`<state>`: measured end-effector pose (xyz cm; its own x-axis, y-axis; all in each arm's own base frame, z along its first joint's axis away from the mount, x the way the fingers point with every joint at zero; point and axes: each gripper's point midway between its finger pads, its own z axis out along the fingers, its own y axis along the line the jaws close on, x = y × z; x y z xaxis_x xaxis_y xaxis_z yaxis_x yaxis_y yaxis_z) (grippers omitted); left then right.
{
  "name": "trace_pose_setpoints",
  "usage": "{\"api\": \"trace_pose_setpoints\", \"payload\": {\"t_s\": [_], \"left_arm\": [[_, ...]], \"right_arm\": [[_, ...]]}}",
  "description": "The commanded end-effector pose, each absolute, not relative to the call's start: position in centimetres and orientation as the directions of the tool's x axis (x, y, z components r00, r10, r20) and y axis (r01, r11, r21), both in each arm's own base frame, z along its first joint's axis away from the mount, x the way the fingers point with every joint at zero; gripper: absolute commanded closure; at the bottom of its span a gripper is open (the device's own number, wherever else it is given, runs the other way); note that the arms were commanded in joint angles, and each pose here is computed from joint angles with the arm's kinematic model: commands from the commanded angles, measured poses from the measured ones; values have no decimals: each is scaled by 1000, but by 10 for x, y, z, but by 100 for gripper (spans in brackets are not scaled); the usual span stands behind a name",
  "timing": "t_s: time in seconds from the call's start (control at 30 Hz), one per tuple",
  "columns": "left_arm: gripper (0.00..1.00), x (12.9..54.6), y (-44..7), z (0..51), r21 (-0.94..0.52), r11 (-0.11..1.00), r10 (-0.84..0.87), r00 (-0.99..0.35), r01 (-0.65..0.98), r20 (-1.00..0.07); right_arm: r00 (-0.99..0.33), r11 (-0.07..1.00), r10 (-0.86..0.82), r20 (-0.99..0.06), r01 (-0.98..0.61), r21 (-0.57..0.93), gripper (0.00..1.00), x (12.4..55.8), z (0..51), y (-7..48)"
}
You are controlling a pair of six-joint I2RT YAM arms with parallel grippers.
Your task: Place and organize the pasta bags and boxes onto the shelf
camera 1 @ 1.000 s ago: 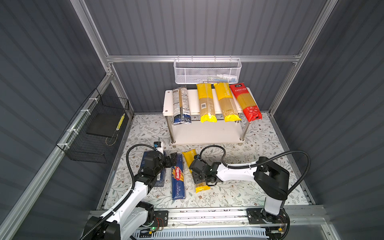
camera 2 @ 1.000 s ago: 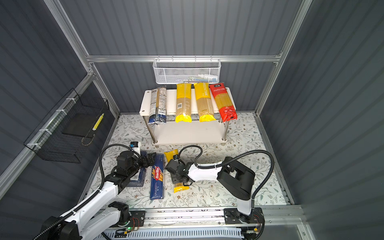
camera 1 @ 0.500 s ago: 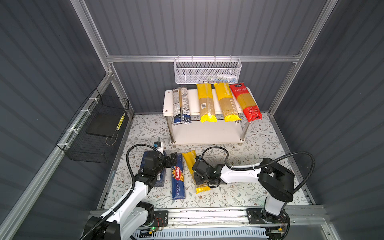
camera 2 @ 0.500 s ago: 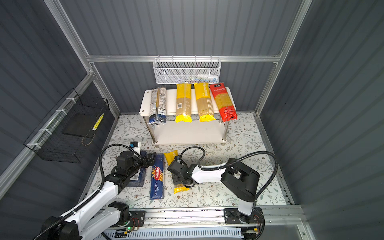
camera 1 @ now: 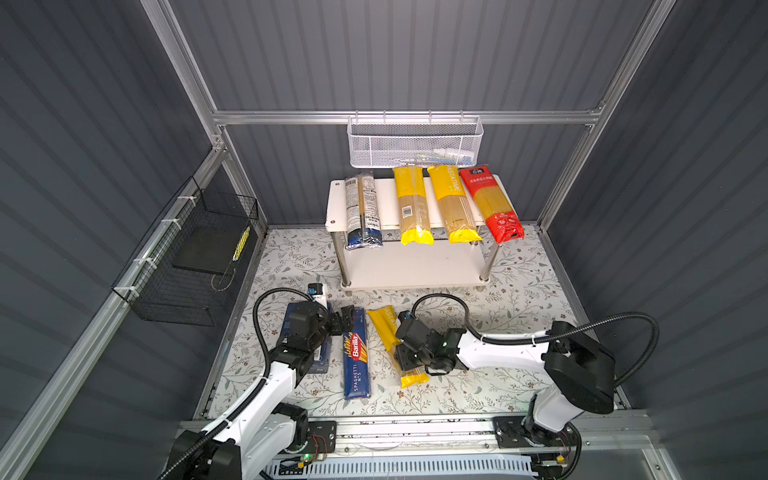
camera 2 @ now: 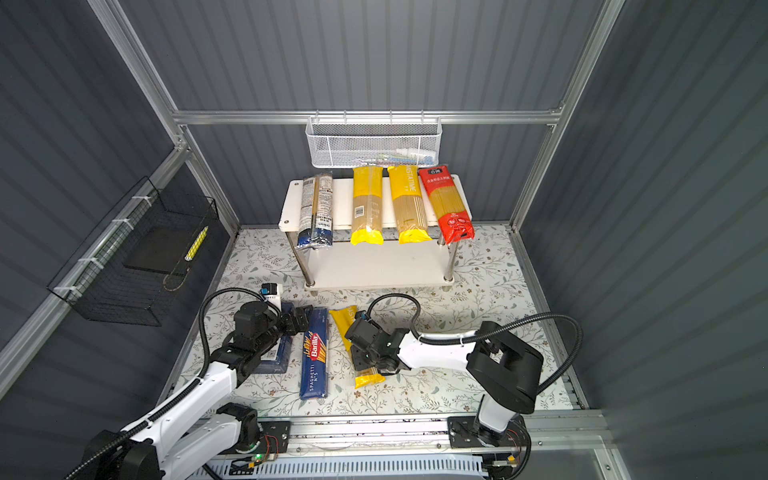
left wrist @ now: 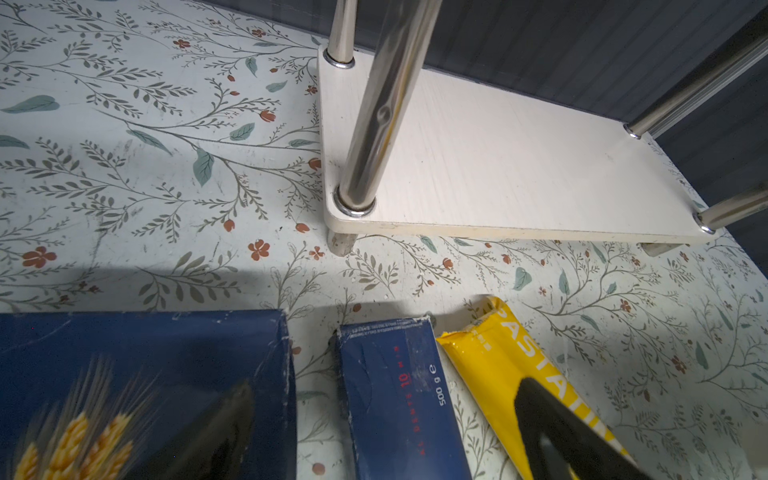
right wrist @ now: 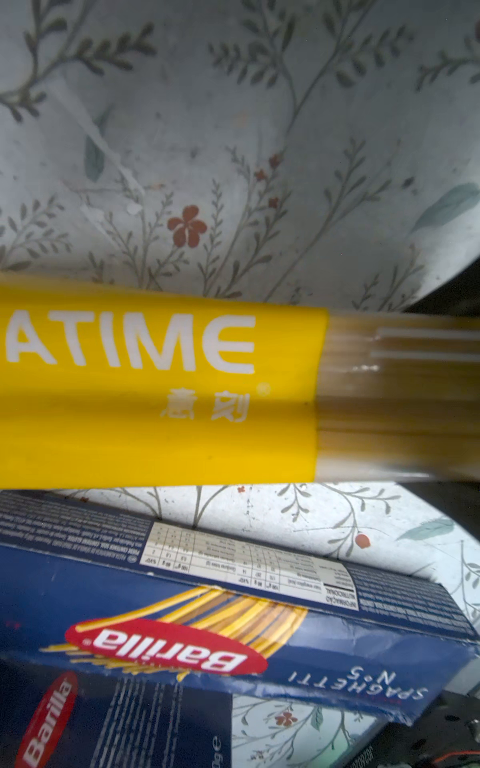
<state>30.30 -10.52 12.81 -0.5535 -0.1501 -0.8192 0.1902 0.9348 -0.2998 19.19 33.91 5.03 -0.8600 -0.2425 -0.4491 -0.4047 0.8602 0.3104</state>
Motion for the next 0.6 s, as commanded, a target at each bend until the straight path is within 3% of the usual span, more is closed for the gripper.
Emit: {"api": "trace_pose_setpoints", "payload": {"t_s": [0.0, 0.57], "left_arm": [[1, 300, -105, 125, -287, 939, -135, -561, 192, -817], [1, 301, -104, 122, -283, 941, -133, -567, 185, -813]], "right_arm": [[-828, 817, -194, -527, -434, 380, 67, 202, 80, 354], [-815, 798, -108, -569, -413, 439, 76, 210, 98, 339]]}}
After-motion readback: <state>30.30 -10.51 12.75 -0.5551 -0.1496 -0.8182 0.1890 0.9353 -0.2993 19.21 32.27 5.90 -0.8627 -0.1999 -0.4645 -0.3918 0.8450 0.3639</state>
